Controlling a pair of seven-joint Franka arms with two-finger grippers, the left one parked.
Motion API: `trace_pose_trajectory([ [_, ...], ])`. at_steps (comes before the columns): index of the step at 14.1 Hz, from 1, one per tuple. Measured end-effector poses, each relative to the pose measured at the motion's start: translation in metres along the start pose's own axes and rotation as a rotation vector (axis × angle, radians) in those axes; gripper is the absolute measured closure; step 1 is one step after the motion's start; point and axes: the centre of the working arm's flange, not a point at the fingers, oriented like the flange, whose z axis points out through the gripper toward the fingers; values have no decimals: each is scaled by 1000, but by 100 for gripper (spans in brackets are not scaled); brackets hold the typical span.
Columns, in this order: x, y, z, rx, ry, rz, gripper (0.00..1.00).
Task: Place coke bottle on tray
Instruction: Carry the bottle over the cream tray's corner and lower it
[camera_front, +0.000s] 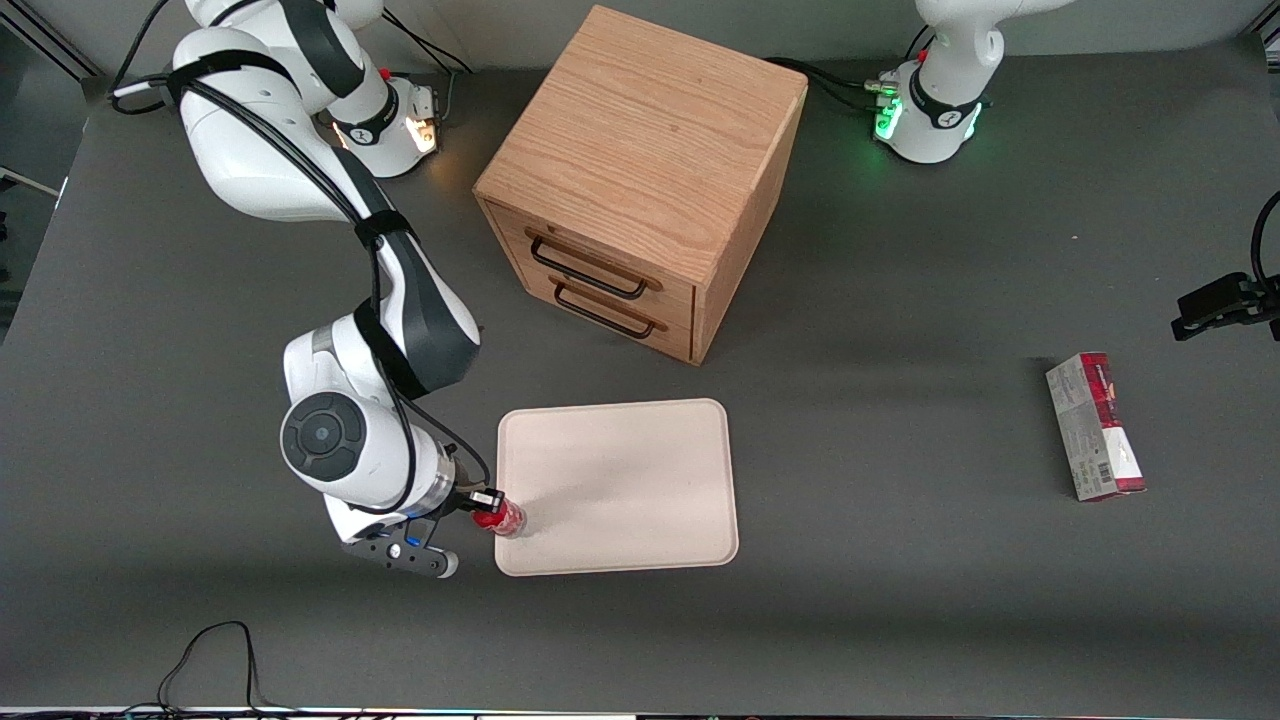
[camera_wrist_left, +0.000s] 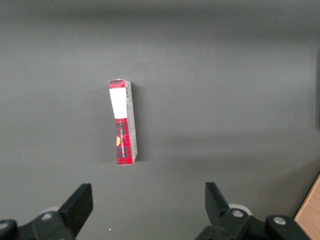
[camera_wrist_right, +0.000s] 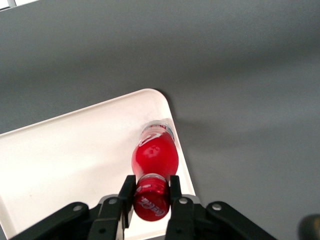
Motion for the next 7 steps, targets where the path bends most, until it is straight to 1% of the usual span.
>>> trace_pose_trajectory([
  [4, -7, -13, 7, -15, 15, -4, 69],
  [7, -11, -18, 14, -22, 14, -8, 69],
])
